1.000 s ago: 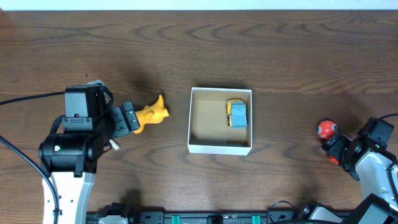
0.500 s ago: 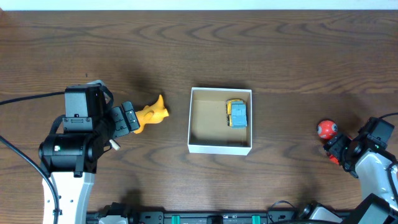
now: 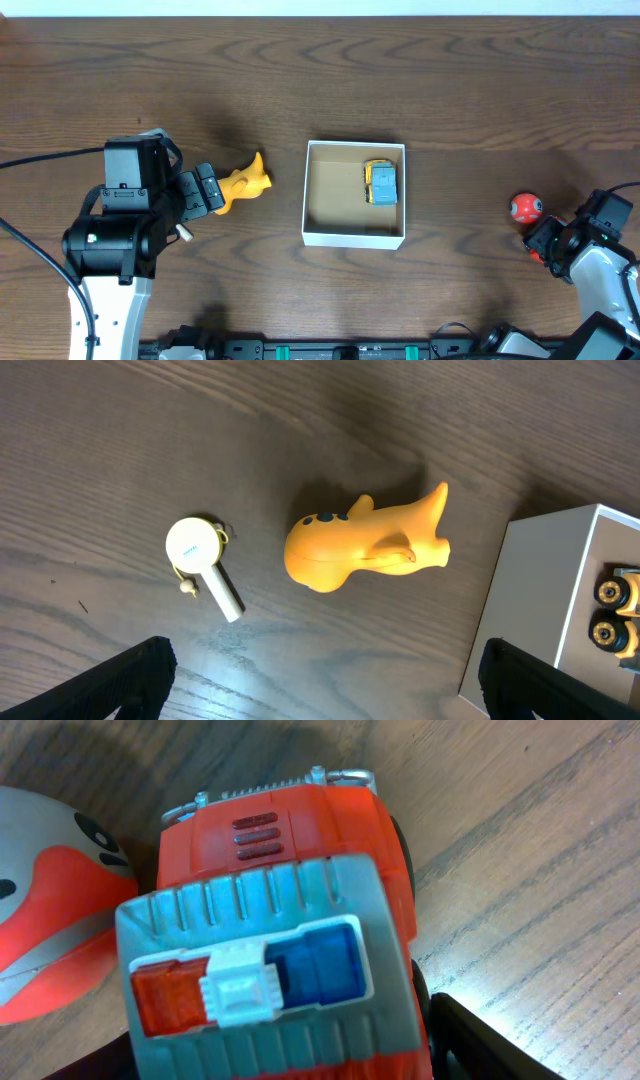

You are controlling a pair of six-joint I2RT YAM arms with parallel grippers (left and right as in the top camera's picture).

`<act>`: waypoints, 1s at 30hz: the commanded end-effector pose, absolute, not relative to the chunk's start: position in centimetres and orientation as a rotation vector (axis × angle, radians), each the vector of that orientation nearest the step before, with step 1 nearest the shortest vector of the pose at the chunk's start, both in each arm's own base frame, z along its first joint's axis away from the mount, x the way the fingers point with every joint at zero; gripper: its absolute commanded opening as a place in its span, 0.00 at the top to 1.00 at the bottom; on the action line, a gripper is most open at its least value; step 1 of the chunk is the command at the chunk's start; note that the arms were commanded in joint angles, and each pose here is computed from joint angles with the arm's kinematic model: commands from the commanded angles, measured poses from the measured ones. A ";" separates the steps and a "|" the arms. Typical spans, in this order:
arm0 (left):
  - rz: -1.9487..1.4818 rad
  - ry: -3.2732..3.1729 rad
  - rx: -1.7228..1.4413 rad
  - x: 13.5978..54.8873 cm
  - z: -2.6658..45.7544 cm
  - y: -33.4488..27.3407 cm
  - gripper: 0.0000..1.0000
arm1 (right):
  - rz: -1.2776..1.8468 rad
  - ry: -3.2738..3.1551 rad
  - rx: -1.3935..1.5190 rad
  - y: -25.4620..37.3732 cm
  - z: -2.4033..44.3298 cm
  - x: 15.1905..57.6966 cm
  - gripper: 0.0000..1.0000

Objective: Pack container
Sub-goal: 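Move the right gripper to the red-grey toy truck and grasp it, then carry the red truck with the right gripper into the box beside the yellow truck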

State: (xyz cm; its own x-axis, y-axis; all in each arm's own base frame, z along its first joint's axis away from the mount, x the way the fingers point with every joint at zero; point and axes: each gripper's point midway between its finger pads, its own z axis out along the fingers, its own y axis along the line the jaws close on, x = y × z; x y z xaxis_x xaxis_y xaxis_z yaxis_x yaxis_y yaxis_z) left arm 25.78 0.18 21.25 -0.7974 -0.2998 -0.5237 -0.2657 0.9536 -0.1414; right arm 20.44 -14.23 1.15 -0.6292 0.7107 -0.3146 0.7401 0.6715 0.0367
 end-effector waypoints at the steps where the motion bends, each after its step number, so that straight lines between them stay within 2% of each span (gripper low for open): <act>1: -0.080 2.520 -0.408 25.9 21.9 0.3 0.02 | -0.098 2.584 1.156 -13.8 0.8 20.4 0.49; 5: -0.080 2.520 -0.408 25.9 21.9 0.3 0.02 | -0.085 2.575 1.163 -13.7 1.2 20.5 0.56; 9: -0.080 2.520 -0.408 26.0 21.9 0.3 0.02 | -0.060 2.548 1.139 -13.4 3.0 21.1 0.68; 10: -0.080 2.520 -0.408 26.0 21.9 0.3 0.02 | -0.061 2.528 1.116 -13.3 4.2 21.5 0.73; 13: -0.081 2.517 -0.408 26.0 22.0 0.3 0.02 | -0.062 2.459 1.058 -13.1 7.2 22.6 0.74; 20: -0.083 2.505 -0.406 26.3 22.1 0.3 0.02 | 0.027 2.298 0.732 -8.7 16.7 26.4 0.99; 25: -0.083 2.505 -0.407 26.3 22.1 0.3 0.02 | 0.164 2.238 0.442 -2.3 22.0 28.9 0.99; 30: -0.084 2.506 -0.407 26.2 22.1 0.3 0.02 | 0.245 2.246 0.212 4.3 23.7 30.4 0.99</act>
